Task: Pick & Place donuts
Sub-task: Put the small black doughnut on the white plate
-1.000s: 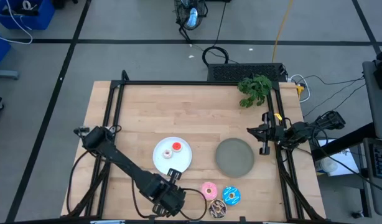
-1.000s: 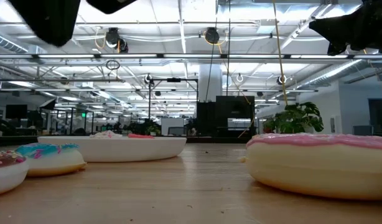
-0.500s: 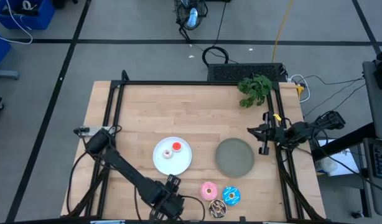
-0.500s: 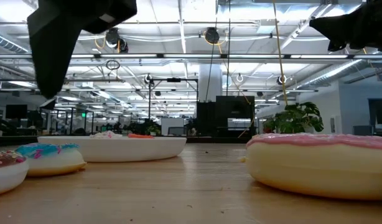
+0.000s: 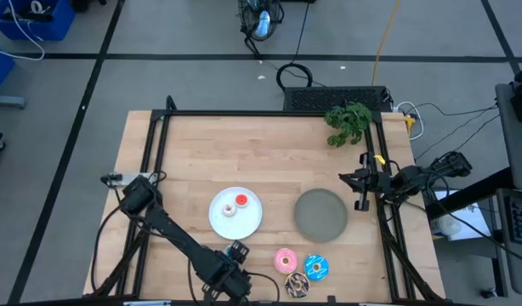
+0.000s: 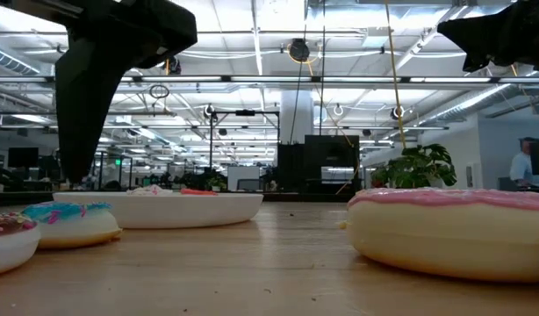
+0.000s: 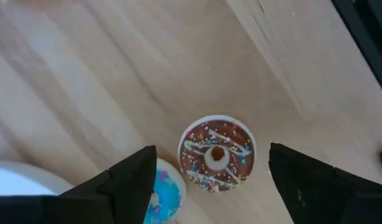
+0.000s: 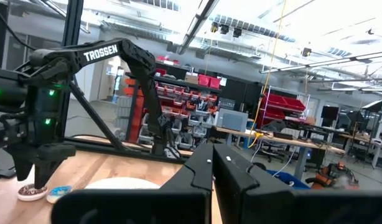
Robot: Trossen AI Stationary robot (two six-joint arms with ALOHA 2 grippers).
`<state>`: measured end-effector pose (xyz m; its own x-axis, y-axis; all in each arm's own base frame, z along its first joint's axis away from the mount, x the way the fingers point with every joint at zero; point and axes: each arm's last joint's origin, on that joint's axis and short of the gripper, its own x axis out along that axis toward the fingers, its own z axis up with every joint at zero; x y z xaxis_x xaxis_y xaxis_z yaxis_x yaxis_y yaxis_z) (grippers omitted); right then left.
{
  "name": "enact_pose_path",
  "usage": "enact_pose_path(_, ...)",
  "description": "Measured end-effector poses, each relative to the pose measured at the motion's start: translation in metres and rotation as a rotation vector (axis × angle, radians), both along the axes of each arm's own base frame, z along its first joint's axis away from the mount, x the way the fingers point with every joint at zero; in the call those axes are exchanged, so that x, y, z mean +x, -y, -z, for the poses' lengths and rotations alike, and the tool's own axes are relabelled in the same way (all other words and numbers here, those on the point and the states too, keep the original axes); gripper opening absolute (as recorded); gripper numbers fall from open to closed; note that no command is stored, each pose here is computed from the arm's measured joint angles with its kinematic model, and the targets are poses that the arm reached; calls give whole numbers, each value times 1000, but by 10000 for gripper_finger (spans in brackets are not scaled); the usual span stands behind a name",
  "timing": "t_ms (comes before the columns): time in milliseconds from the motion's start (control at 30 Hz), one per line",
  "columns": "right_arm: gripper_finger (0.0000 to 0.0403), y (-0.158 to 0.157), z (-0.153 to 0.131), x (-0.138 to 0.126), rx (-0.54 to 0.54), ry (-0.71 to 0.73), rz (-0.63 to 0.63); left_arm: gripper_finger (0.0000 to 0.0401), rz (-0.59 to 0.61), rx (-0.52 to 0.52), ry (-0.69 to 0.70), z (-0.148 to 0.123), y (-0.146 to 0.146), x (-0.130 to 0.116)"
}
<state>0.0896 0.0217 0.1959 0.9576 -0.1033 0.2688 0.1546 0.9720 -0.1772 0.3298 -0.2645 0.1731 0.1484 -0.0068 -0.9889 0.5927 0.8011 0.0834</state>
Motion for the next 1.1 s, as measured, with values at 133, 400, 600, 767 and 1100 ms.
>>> enact_pose_path(133,0,0,0,0,0,0,0,303,62,31,11,6,1,2)
enact_pose_path(400,0,0,0,0,11,1,-4,275,55,28,0,6,-2,4)
enact_pose_path(600,0,0,0,0,10,1,-4,281,51,14,-10,6,-2,3)
enact_pose_path(767,0,0,0,0,9,1,-4,296,40,-4,-28,6,-1,2)
enact_pose_path(1100,0,0,0,0,23,2,-8,308,17,-23,-41,6,0,1)
